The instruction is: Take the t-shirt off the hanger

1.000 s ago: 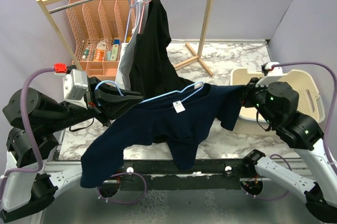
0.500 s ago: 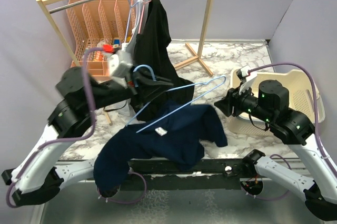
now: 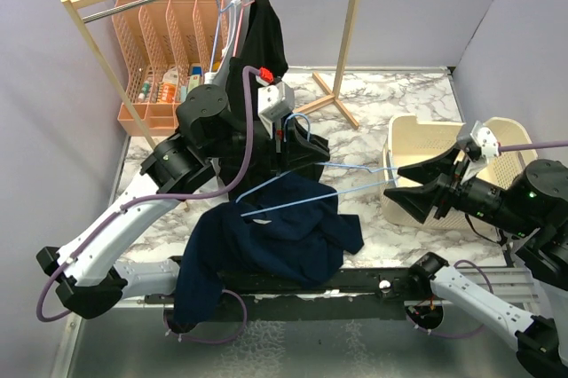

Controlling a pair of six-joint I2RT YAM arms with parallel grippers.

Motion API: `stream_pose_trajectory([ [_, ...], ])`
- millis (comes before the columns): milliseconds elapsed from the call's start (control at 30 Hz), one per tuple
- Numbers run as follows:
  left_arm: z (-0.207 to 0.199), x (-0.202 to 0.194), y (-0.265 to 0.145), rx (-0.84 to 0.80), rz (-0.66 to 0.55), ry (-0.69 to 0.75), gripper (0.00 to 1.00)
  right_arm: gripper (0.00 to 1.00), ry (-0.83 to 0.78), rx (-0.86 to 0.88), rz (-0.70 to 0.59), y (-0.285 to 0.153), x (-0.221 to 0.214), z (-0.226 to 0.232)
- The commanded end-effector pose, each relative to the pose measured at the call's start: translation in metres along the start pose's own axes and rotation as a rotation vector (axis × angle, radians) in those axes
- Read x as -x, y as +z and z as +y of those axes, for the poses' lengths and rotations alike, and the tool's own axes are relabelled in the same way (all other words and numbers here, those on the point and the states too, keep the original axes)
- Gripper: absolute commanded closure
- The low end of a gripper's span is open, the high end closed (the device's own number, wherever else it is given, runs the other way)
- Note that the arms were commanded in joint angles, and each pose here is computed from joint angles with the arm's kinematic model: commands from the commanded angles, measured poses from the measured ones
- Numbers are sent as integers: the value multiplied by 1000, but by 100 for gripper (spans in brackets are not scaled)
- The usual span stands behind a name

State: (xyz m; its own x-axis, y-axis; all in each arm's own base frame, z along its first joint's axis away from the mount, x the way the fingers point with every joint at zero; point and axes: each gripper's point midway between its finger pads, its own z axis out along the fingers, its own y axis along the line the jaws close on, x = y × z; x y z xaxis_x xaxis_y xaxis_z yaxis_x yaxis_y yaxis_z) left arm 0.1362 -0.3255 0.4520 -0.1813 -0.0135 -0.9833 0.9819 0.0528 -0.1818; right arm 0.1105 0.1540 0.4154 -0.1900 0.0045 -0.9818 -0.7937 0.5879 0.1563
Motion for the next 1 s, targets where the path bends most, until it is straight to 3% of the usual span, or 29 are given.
stream_pose_trajectory([
  [0,-41,20,0,-241,-51,46,100,42,-14,86,58,16,-11,7],
  [200,-62,29,-3,-381,-74,54,100,35,-23,151,56,24,-11,14],
  [333,-65,32,-3,-408,-84,62,100,39,-25,211,67,26,-15,23],
  [500,-49,36,10,-351,-86,60,98,97,6,196,109,30,-25,19],
  [600,-12,38,24,-157,-80,56,52,99,27,73,120,30,-29,0],
  [700,36,39,24,113,-69,75,35,99,40,-10,120,21,-28,-10],
  [767,60,41,14,269,-79,86,15,99,51,-48,119,12,-27,-13],
  [967,91,50,-41,604,-180,132,11,99,118,-130,139,-17,-30,-14],
])
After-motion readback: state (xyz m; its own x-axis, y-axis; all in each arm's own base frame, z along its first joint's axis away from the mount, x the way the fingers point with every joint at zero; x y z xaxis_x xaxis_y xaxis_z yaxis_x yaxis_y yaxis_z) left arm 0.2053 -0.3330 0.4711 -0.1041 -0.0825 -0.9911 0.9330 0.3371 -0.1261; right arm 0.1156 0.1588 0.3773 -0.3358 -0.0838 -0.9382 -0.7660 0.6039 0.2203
